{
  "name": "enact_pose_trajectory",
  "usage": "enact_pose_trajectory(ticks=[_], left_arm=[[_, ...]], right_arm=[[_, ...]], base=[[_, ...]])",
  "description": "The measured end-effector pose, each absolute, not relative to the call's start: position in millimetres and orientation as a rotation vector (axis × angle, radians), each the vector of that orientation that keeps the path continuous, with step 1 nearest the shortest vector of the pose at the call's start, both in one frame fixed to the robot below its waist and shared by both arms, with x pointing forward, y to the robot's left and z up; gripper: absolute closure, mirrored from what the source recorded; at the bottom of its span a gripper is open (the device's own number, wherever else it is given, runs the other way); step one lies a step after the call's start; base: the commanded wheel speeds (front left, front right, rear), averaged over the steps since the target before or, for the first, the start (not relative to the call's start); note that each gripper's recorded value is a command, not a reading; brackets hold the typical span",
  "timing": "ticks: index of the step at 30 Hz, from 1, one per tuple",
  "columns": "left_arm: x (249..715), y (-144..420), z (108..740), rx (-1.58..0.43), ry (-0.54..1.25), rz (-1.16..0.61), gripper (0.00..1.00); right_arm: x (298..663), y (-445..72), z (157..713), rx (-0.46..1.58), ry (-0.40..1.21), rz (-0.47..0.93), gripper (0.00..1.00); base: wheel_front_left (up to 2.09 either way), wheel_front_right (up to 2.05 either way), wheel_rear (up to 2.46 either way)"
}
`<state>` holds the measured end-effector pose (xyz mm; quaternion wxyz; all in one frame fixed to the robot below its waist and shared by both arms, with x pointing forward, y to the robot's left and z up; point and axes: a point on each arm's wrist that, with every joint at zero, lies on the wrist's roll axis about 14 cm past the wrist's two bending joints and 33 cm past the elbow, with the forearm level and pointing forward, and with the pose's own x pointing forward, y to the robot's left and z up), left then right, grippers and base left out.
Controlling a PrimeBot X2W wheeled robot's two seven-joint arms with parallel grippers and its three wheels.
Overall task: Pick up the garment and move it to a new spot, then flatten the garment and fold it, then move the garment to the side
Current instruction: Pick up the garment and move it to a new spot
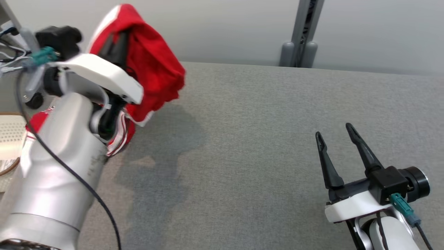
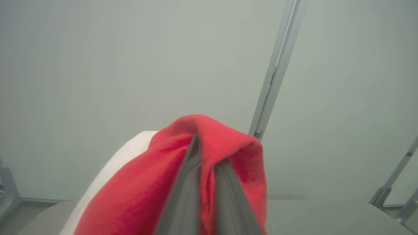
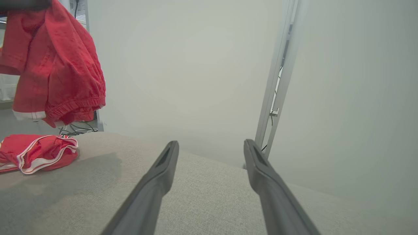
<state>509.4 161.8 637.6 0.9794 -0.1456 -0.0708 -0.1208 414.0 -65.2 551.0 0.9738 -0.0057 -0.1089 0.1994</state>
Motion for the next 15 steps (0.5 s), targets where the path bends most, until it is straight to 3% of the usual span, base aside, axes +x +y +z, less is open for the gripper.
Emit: enact_pose_trajectory(ticks=[15], left_arm=[[490, -8, 607, -0.384, -0.047, -0.591, 1.00]], right_arm=[[409, -153, 559, -0.052, -0.238, 0.153, 0.00]], base=[[0.00, 0.00, 0.00]])
